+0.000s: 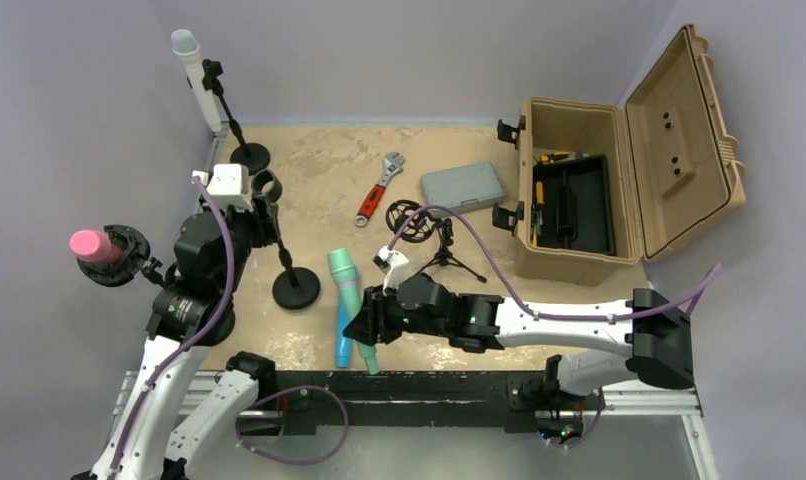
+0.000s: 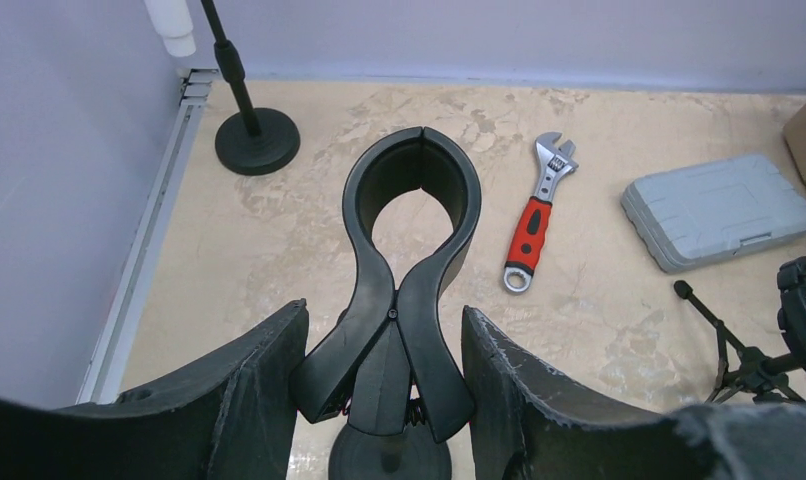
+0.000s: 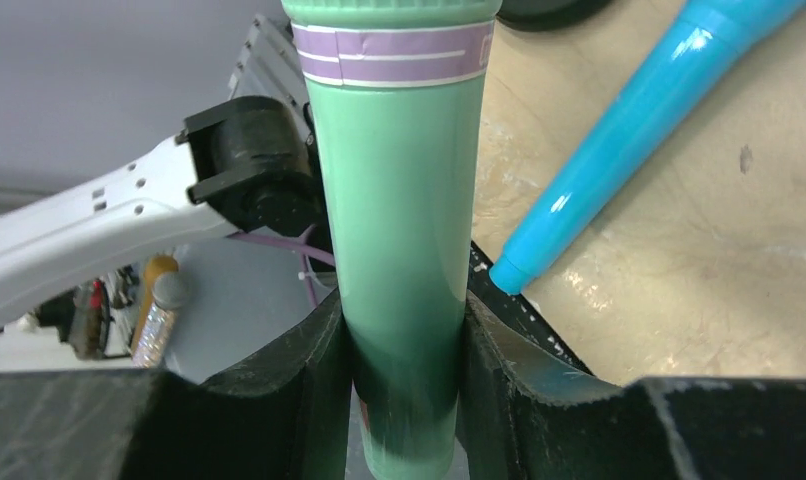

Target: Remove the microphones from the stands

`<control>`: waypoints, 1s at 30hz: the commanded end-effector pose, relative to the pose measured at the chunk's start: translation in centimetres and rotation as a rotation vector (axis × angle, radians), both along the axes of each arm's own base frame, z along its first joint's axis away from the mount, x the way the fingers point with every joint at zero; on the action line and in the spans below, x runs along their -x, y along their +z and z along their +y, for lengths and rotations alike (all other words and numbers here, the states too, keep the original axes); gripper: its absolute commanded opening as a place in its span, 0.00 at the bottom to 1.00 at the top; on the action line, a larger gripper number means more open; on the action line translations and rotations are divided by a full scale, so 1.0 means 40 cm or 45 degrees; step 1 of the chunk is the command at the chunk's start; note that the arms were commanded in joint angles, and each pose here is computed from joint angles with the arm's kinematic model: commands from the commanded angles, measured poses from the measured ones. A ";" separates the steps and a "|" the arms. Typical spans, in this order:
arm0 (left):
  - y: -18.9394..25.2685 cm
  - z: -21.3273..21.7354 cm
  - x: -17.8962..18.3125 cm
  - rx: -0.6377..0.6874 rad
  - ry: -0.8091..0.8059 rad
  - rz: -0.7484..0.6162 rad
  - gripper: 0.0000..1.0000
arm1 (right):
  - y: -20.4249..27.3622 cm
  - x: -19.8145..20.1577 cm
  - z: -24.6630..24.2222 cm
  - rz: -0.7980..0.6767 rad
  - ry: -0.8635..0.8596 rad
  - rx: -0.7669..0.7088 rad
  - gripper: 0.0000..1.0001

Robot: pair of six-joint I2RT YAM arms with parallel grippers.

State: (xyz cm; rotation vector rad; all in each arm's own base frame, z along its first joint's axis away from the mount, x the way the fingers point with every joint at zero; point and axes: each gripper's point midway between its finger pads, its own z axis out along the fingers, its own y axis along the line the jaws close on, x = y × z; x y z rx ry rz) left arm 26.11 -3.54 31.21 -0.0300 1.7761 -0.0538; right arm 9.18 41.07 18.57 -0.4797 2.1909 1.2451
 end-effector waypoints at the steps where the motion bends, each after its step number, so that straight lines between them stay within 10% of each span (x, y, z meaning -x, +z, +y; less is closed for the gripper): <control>1: -0.021 -0.014 -0.015 0.042 -0.004 0.054 0.00 | -0.020 -0.030 0.001 0.195 -0.223 -0.027 0.00; 17: -0.103 -0.014 0.068 0.107 -0.025 0.179 0.06 | -0.241 -0.069 0.001 0.376 -0.454 0.108 0.01; 30: -0.032 0.001 0.113 0.088 -0.030 0.174 0.83 | -0.315 -0.094 0.028 0.347 -0.446 0.169 0.40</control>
